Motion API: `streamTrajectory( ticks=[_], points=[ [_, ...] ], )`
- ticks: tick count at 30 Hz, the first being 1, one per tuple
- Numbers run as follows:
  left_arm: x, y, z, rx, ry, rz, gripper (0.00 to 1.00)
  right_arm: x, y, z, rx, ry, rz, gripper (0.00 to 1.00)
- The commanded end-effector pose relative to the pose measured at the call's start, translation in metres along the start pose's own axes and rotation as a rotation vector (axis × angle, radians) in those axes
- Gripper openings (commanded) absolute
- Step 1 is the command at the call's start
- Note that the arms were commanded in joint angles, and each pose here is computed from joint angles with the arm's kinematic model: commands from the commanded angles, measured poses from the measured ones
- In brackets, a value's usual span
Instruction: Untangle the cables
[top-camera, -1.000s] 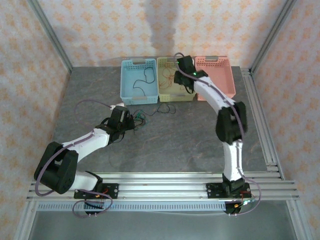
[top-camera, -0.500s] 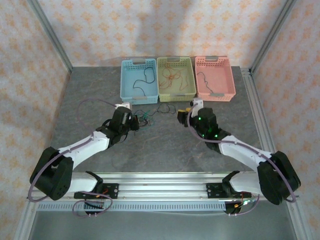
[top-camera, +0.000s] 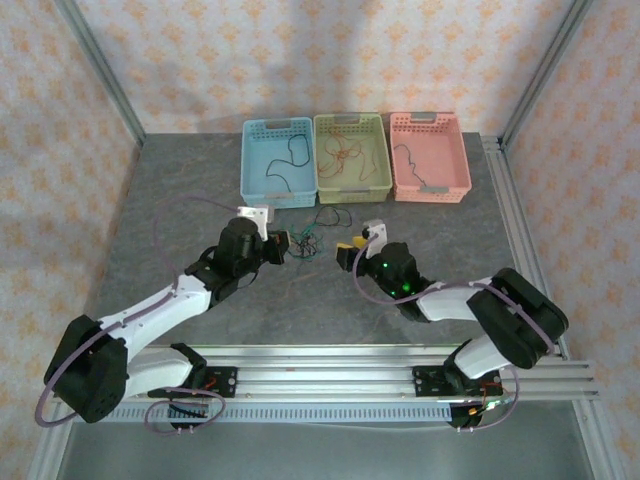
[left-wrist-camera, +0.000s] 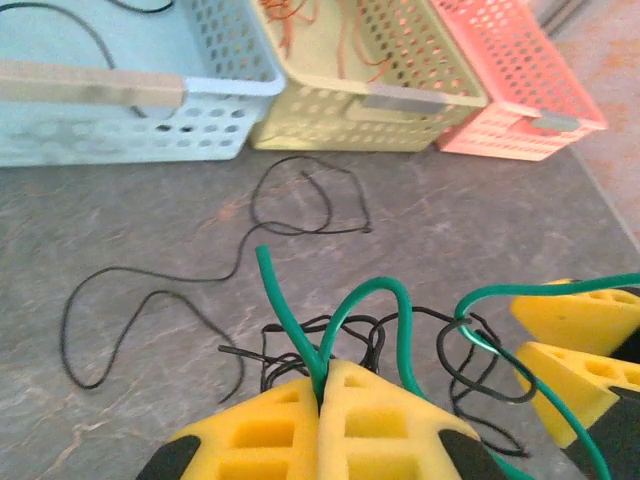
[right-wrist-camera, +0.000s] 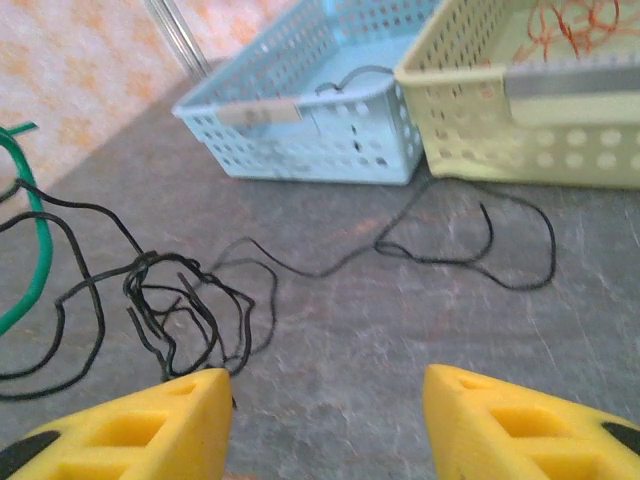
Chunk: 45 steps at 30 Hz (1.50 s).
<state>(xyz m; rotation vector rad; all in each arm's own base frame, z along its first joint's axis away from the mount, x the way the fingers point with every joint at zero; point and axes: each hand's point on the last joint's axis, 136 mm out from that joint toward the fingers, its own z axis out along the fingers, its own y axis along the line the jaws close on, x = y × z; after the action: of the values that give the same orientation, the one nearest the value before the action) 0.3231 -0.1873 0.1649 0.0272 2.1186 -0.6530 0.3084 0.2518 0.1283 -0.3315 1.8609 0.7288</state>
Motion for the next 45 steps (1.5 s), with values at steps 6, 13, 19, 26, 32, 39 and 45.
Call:
streamTrajectory(
  ticks=[6,13,19,26,32,39,45],
  points=[
    [0.004,-0.023,0.006,0.107,0.016,0.045,0.0,-0.038,0.026,-0.02,-0.104,-0.154,-0.079,0.55],
    [0.009,-0.03,0.008,0.122,0.04,0.074,0.0,-0.034,0.048,-0.019,-0.193,-0.151,-0.112,0.56],
    [0.012,-0.029,0.013,0.114,0.052,0.077,0.0,-0.015,0.068,-0.008,-0.215,-0.056,-0.202,0.59],
    [0.009,-0.034,0.008,0.141,0.033,0.078,0.0,0.0,0.053,0.008,-0.126,0.029,-0.205,0.56],
    [0.008,-0.043,0.003,0.181,0.021,0.091,0.0,0.008,0.041,0.02,-0.056,0.065,-0.183,0.55],
    [0.009,-0.046,0.003,0.202,0.022,0.09,0.0,0.008,0.032,0.024,-0.001,0.07,-0.161,0.46],
    [0.008,-0.047,0.0,0.204,0.014,0.094,0.0,0.004,0.012,0.022,0.112,0.049,-0.171,0.12]
  ],
)
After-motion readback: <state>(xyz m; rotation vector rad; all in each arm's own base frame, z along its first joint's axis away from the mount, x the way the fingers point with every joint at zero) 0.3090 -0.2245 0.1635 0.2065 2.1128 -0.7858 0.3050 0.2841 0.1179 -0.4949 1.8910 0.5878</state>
